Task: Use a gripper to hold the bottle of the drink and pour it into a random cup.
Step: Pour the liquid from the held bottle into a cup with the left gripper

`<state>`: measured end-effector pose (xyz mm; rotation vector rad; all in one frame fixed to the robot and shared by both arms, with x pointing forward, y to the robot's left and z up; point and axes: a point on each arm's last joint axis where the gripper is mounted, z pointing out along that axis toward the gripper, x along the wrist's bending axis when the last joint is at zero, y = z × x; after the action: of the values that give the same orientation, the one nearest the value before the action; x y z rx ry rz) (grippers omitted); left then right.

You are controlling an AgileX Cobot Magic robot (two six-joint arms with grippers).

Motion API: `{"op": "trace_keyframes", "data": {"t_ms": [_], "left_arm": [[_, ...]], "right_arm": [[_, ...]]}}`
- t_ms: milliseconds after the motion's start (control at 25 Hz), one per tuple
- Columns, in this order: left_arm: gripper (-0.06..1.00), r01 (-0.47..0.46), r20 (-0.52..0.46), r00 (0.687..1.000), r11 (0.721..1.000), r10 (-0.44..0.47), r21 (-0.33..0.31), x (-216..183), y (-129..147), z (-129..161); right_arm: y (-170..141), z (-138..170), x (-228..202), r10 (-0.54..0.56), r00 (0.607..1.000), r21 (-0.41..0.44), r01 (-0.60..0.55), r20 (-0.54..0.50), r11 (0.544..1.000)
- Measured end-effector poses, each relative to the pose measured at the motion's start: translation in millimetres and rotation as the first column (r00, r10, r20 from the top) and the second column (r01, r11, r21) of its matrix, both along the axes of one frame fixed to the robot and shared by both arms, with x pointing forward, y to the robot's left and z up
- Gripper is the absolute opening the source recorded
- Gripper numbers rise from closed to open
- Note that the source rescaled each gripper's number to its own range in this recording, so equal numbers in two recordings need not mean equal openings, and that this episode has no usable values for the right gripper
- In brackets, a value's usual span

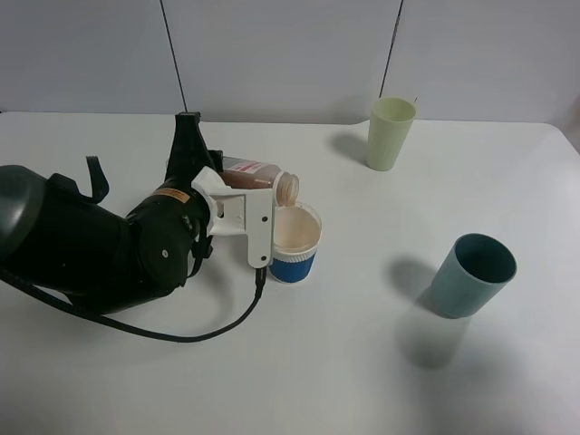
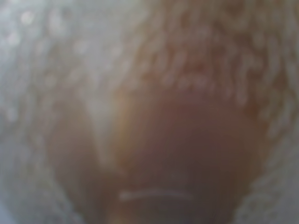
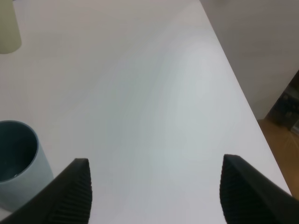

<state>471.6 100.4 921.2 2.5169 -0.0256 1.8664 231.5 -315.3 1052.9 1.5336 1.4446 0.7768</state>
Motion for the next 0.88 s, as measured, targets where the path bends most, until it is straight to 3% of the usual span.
{"op": "trace_keyframes", "data": {"t_ms": [880], "left_arm": [[0.03,0.018,0.004,1.000,0.998,-0.018,0.064,0.1,0.1,0.3]], "right_arm": [[0.0,0.0,0.0,0.000,1.000,0.000,0.000,0.000,1.000]]}}
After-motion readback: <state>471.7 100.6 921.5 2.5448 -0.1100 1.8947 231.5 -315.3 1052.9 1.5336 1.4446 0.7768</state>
